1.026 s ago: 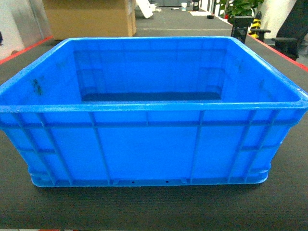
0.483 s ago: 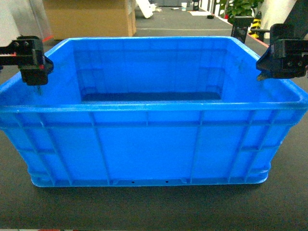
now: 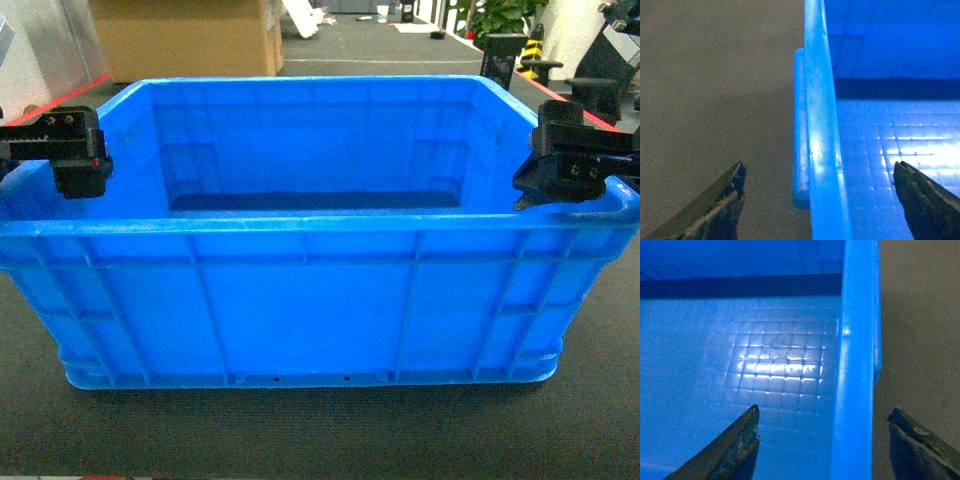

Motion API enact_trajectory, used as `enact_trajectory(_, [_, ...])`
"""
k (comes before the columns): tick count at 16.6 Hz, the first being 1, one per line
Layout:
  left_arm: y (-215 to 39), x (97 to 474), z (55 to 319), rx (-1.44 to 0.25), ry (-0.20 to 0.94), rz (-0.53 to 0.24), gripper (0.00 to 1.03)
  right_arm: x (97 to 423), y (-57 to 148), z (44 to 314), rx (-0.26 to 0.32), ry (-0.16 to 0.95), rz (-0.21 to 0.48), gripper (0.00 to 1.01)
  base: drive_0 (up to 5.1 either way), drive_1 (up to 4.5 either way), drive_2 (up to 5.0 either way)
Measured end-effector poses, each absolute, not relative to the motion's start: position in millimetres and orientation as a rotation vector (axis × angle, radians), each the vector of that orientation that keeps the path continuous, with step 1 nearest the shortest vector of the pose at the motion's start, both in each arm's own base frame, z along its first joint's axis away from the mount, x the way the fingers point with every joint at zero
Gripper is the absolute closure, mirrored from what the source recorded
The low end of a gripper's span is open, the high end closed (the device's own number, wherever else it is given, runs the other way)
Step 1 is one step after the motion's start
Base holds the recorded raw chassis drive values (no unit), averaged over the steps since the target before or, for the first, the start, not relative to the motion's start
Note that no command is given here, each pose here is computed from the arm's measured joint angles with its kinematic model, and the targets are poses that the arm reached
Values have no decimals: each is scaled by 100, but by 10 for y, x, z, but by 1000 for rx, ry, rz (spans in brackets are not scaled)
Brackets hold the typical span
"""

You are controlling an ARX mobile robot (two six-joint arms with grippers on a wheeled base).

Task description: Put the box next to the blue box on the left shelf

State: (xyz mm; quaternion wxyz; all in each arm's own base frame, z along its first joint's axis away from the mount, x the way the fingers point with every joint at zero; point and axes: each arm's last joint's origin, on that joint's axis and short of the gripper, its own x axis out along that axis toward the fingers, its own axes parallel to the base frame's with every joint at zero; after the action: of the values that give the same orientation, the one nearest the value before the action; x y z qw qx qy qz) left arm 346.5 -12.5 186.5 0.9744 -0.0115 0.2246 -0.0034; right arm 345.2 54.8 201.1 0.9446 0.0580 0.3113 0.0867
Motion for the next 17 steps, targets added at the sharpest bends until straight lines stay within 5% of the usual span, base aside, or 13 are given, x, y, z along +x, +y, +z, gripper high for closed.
enact_trajectory(2, [-127, 3466, 1865, -32, 458, -17, 47, 3462, 551, 2021, 107, 619, 178, 56, 0, 0, 0])
enact_trajectory(6, [-119, 3449, 1873, -34, 471, -18, 81, 3471, 541, 2027, 86, 605, 162, 89, 0, 0, 0])
enact_trajectory(13, [-137, 3290, 1924, -17, 412, 7, 86, 3350, 568, 2135, 111, 501, 162, 91, 0, 0, 0])
enact_trajectory(17, [-187, 3130, 2330, -32, 183, -13, 91, 3197, 551, 2376, 103, 366, 140, 91, 0, 0, 0])
